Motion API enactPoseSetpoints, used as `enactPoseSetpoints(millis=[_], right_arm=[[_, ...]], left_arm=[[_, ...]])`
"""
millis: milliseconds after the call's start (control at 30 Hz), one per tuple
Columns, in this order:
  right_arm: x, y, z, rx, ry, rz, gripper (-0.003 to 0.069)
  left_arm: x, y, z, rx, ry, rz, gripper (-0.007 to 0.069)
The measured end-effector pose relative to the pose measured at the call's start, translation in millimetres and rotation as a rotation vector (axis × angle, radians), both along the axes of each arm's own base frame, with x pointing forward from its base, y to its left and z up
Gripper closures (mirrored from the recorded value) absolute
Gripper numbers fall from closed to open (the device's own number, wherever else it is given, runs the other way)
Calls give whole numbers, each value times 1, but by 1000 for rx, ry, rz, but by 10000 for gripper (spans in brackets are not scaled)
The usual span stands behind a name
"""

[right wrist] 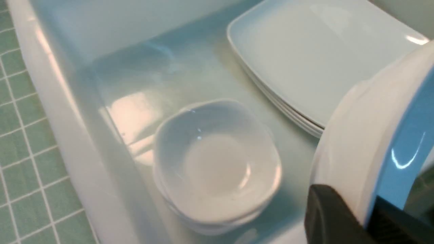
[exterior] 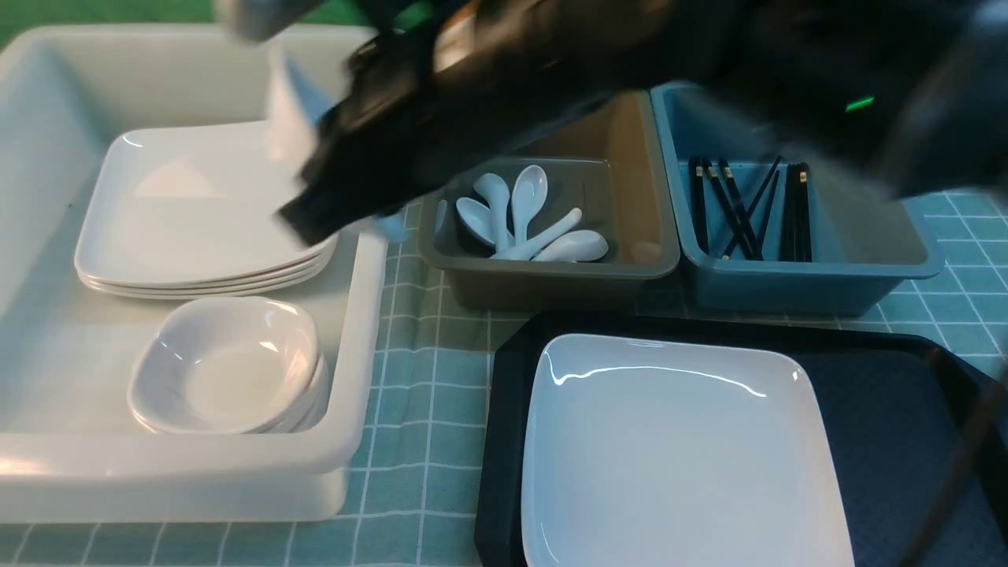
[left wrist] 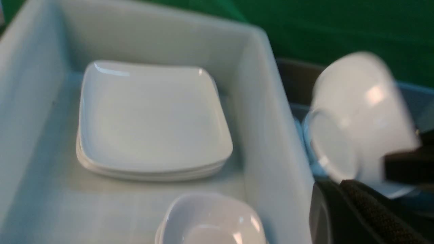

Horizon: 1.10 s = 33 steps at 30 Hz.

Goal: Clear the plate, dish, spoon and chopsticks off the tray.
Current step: Use the right arm to put the small plate into the large storage box on the left

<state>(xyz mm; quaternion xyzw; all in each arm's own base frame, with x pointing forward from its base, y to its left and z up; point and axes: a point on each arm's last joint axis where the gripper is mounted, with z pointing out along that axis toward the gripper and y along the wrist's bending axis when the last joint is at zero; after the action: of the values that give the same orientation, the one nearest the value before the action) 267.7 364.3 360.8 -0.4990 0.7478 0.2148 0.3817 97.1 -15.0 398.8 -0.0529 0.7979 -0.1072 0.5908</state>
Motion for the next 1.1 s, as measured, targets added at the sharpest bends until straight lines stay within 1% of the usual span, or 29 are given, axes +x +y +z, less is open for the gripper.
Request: enactPoseSetpoints(millis=[33,67,100,133,233,333,500,533,567,733,767,833,933,1100], right_arm=[[-1,5,-3,0,0,7,595],[-5,25,-16,-2,2,37,595],[-5,27,-19,-6,5,40,595],[-6,39,-30,-18,14,55,595],[-5,56,-60,-61,44,73,595],[-4,63,-79,-93,62,79,595],[-3,68,-87,-92,46,85,584],[-3,69,-89,-95,46,86,549],[-3,68,-89,-96,45,86,543],[-5,68,-91,-124,64,96,288],[-6,67,-90,-132,69,99,251],[-7,66,-90,-150,79,104,200],[-8,64,-85,-146,80,101,179],[-12,59,-70,-127,75,94,173]], left_arm=[[-3,2,2,-2,-14,2,615],[-17,10,8,-16,-65,13,615],[-17,10,8,-16,-63,14,615],[-24,14,8,-21,-71,25,615],[-35,23,5,-24,-43,59,615],[-41,28,1,-13,-3,91,615],[-43,30,-2,-6,22,105,615],[-43,30,-2,-5,23,106,615],[-43,30,-2,-5,23,106,615],[-43,30,-2,-5,23,106,615],[-43,30,-2,-4,23,106,615],[-43,30,-2,-3,24,106,615],[-43,31,-2,-3,27,107,615],[-43,31,-2,-2,30,109,615]])
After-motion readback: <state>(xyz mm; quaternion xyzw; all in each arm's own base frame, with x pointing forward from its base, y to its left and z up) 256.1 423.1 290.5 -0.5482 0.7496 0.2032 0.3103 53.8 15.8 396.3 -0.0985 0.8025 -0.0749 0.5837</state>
